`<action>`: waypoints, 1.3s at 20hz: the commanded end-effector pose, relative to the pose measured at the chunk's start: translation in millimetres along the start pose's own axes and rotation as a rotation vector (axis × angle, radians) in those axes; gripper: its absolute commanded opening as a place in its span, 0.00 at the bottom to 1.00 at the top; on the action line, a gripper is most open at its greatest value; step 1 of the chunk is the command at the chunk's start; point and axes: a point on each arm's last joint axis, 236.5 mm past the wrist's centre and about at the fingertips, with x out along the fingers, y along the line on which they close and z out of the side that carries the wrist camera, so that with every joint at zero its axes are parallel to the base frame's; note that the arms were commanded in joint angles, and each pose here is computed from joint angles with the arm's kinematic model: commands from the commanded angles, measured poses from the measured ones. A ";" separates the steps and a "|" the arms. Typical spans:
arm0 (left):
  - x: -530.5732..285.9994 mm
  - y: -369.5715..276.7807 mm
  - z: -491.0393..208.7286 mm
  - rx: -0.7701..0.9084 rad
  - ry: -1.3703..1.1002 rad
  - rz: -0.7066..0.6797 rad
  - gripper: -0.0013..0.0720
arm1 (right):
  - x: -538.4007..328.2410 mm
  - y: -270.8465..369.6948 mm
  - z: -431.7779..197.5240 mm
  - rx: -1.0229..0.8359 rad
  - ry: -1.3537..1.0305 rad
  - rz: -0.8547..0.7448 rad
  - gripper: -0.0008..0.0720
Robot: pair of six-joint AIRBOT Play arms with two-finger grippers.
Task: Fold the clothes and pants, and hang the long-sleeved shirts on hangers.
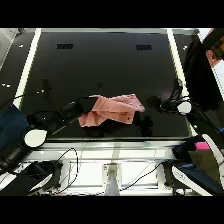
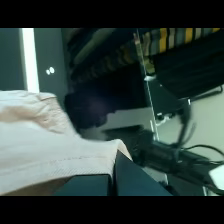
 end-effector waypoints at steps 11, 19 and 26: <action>0.3 5.1 3.7 0.018 -0.004 0.017 0.04 | 40.8 34.0 -47.0 0.465 0.274 0.164 0.74; 0.2 4.9 3.9 0.017 -0.005 0.017 0.04 | 65.4 66.1 -73.5 0.597 0.269 0.145 0.59; -4.2 17.0 33.5 0.210 -0.106 0.070 0.04 | 36.4 71.9 -9.6 0.320 0.026 0.232 0.04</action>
